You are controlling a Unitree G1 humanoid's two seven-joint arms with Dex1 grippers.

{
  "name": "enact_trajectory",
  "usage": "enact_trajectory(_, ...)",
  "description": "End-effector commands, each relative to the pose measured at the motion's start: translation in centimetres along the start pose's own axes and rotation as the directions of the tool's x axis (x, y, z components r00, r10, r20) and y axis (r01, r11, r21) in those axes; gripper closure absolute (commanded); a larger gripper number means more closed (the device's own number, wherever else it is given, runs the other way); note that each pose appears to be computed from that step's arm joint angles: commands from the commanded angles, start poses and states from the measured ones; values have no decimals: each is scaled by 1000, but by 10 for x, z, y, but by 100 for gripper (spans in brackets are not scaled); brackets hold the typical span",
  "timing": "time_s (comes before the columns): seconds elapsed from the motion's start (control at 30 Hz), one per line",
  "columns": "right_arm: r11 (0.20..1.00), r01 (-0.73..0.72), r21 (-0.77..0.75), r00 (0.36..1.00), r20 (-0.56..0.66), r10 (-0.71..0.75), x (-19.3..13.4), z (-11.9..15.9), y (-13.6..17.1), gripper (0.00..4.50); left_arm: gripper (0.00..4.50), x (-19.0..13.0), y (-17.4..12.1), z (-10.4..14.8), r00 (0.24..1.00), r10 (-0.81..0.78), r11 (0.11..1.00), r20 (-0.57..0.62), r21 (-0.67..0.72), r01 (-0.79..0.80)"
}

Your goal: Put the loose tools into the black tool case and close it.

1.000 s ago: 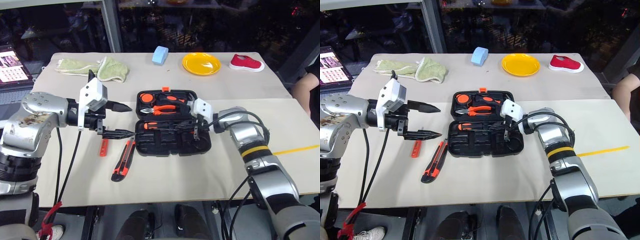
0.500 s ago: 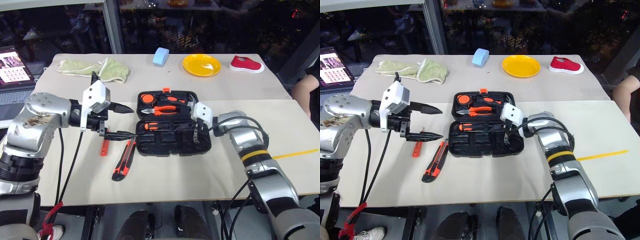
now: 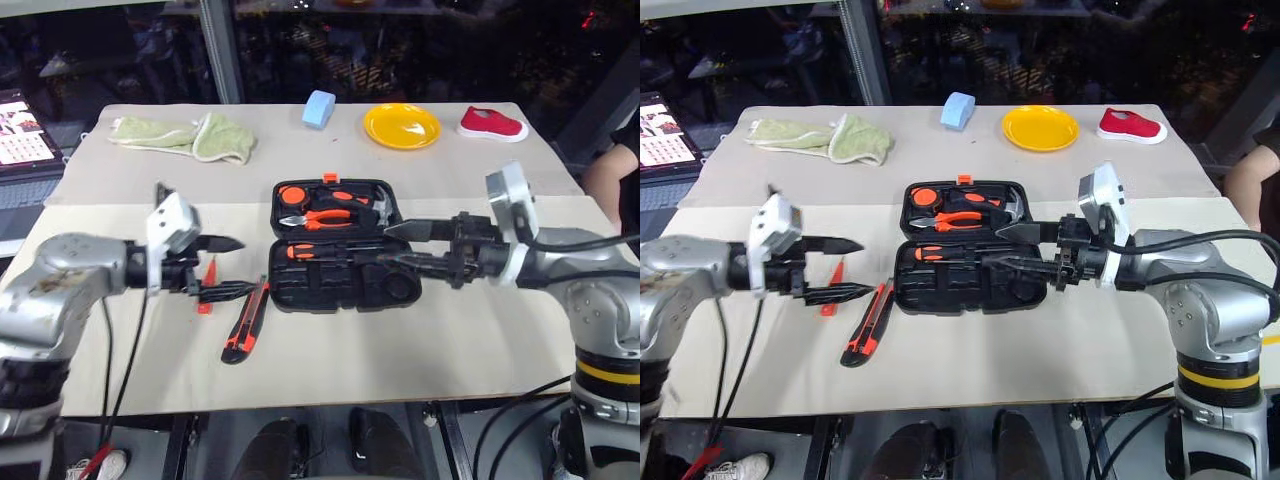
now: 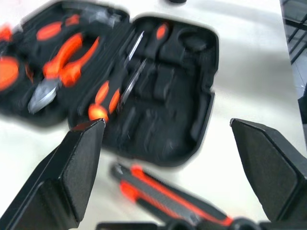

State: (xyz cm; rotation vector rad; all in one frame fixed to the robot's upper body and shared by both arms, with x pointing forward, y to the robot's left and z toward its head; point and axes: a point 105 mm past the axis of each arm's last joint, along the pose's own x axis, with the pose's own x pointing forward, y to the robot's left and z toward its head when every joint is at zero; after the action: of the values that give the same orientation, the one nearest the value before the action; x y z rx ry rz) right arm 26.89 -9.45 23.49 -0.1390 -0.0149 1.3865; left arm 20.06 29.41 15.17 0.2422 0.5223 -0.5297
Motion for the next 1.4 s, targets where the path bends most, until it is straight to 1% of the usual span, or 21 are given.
enact_trajectory(0.03,999,32,-40,999,25,-31,-2,5,1,6,0,13,0,21,1000,21,1000,8,21,-21)
enact_trajectory(0.17,997,60,-44,998,30,-59,-2,4,3,6,0,33,-9,39,999,-45,999,-21,8,45)
enact_trajectory(0.2,996,72,-42,997,33,-71,-2,4,4,6,0,41,-8,44,999,-40,998,-31,-48,38)
enact_trajectory(0.33,993,115,-29,993,42,-114,-2,-3,11,6,0,61,-18,61,984,-91,990,-152,-121,73)
enact_trajectory(0.4,992,128,-20,991,46,-127,-1,-7,16,6,0,67,-16,66,975,-88,987,-205,-153,57)
enact_trajectory(0.47,990,141,-11,989,53,-140,1,-11,21,6,0,75,-5,70,967,-56,983,-250,-181,11)
enact_trajectory(0.63,984,179,0,981,78,-178,4,-13,27,6,0,94,14,80,945,29,976,-325,-195,-97)
enact_trajectory(0.77,976,216,7,972,89,-216,4,-16,27,6,0,112,11,89,923,3,974,-384,-207,-90)
enact_trajectory(0.9,972,234,10,967,101,-234,6,-16,26,6,0,119,4,86,899,-38,974,-436,-218,-65)
enact_trajectory(1.1,969,245,3,962,120,-244,8,-14,26,6,0,131,-1,68,847,-69,964,-527,-253,-79)
enact_trajectory(1.23,967,256,8,957,139,-254,9,-10,25,6,0,137,-4,66,832,-75,962,-549,-259,-84)
enact_trajectory(1.4,965,261,10,956,133,-260,9,-12,26,6,0,141,-6,61,817,-82,959,-570,-267,-90)
